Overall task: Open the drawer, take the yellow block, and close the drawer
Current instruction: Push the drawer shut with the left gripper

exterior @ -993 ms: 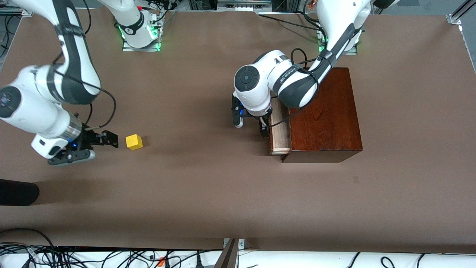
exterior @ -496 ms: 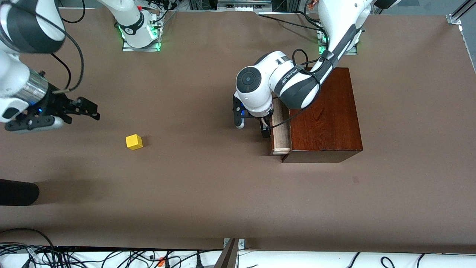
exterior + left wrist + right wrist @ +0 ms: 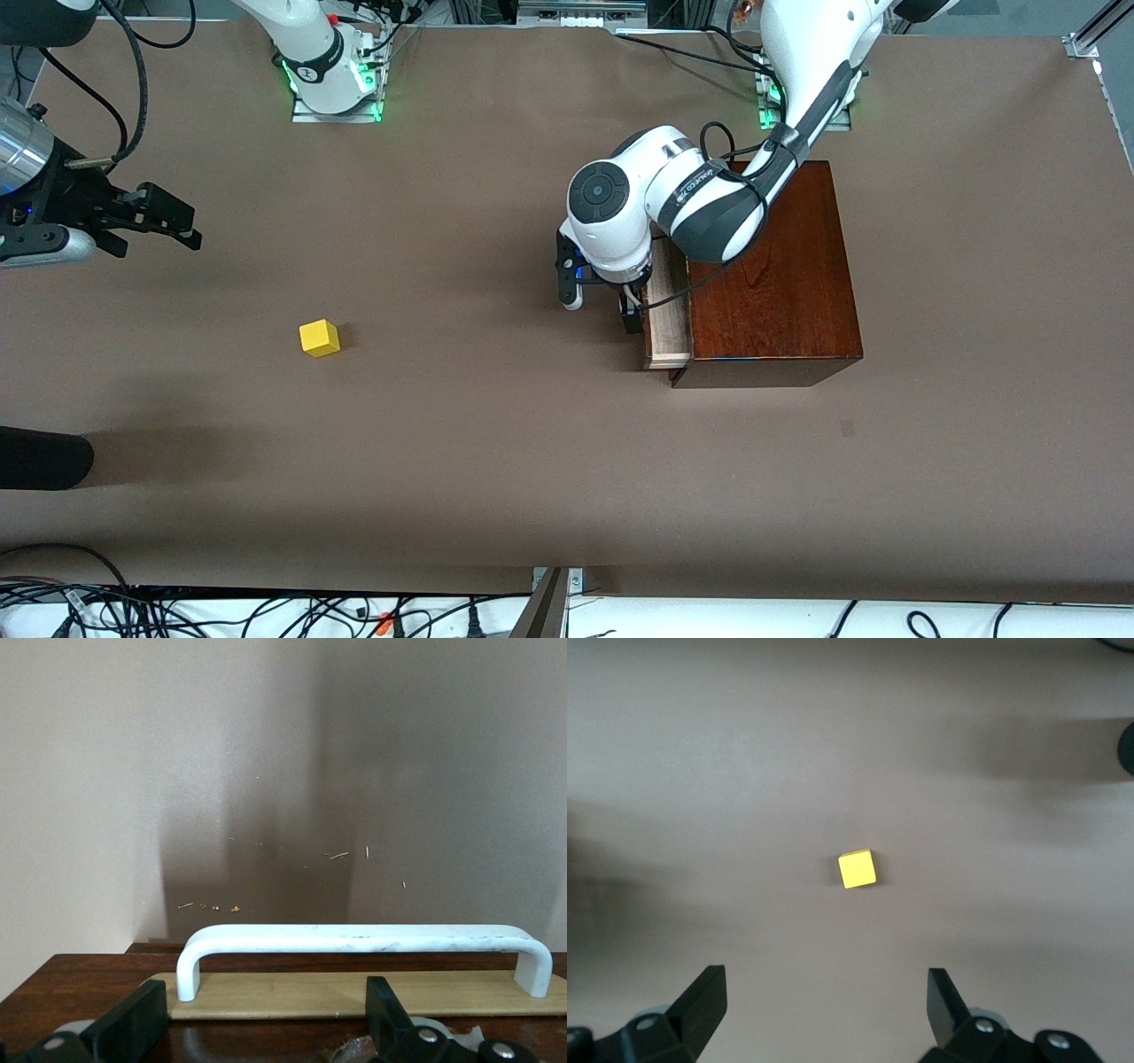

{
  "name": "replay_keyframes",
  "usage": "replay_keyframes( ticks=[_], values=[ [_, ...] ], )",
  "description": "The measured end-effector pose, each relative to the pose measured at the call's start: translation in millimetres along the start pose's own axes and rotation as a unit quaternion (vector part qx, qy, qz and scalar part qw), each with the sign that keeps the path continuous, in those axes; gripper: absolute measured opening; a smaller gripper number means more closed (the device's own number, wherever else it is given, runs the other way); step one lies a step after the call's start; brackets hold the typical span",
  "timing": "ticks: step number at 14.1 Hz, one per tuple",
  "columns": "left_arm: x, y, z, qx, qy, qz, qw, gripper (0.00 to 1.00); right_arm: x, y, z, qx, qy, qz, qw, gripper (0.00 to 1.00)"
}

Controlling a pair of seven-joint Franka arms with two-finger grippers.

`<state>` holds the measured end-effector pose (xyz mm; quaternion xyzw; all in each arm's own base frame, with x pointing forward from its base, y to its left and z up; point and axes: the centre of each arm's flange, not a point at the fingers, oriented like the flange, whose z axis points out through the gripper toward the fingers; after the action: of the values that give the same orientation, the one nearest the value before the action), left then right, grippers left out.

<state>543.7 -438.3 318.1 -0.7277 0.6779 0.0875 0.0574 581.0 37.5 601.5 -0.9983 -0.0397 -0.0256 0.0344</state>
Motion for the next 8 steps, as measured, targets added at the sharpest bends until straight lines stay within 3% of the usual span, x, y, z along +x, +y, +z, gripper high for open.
replay_keyframes(
  ticks=[8],
  values=[
    [1.9, 9.0, 3.6, 0.017, -0.02, 0.051, 0.998, 1.0, -1.5, -4.3, -2.3, -0.015, -0.008, 0.017, 1.0, 1.0]
  ],
)
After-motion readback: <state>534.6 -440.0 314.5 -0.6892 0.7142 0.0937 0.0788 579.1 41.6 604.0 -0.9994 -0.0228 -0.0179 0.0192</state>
